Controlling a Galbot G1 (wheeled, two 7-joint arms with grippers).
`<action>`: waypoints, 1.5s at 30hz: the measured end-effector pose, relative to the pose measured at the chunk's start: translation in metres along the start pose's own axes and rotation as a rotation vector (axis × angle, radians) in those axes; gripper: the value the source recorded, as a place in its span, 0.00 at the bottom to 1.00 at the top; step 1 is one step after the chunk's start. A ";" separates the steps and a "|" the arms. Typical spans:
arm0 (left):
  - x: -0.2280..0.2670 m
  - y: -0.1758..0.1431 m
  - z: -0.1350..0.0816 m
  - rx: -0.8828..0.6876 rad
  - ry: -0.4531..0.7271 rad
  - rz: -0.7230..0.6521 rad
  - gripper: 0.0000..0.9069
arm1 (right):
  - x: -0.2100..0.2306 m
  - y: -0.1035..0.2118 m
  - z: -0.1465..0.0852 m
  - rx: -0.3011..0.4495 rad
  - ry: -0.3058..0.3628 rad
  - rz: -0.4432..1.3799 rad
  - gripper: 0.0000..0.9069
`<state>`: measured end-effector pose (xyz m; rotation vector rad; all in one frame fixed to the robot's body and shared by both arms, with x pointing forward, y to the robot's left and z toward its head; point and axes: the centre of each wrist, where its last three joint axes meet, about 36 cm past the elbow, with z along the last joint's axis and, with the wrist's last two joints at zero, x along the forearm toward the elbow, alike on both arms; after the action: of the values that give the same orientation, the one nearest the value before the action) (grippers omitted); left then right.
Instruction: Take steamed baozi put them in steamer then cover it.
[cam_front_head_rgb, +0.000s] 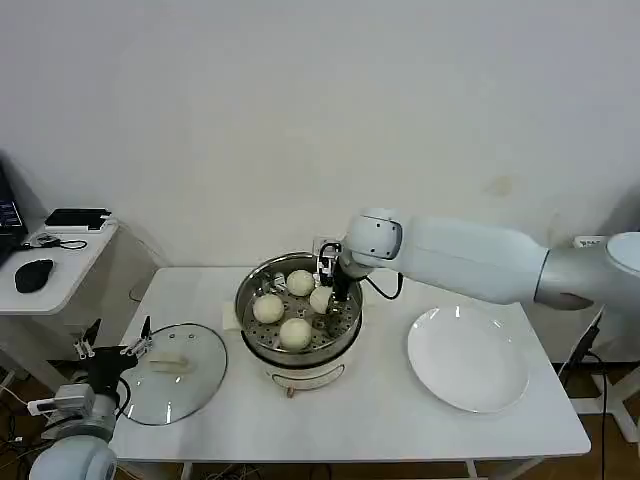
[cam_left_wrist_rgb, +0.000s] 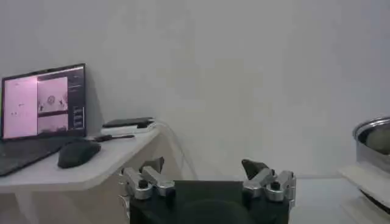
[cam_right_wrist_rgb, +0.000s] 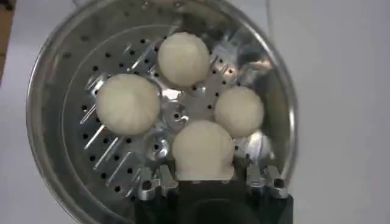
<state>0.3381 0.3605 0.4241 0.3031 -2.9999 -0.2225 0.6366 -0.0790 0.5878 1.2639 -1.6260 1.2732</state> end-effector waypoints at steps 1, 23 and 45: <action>0.000 0.000 0.000 0.000 0.000 0.000 1.00 | -0.002 0.001 0.000 -0.002 0.003 -0.001 0.71; 0.001 0.001 0.001 -0.002 0.003 -0.001 1.00 | -0.018 0.007 0.005 -0.003 0.034 0.006 1.00; 0.001 -0.002 0.004 0.010 0.009 -0.012 1.00 | 0.042 0.020 0.035 -0.039 -0.140 0.214 1.00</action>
<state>0.3367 0.3590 0.4198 0.3216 -2.9917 -0.2067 0.6071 -0.1227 0.6120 1.2032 -1.9197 1.2966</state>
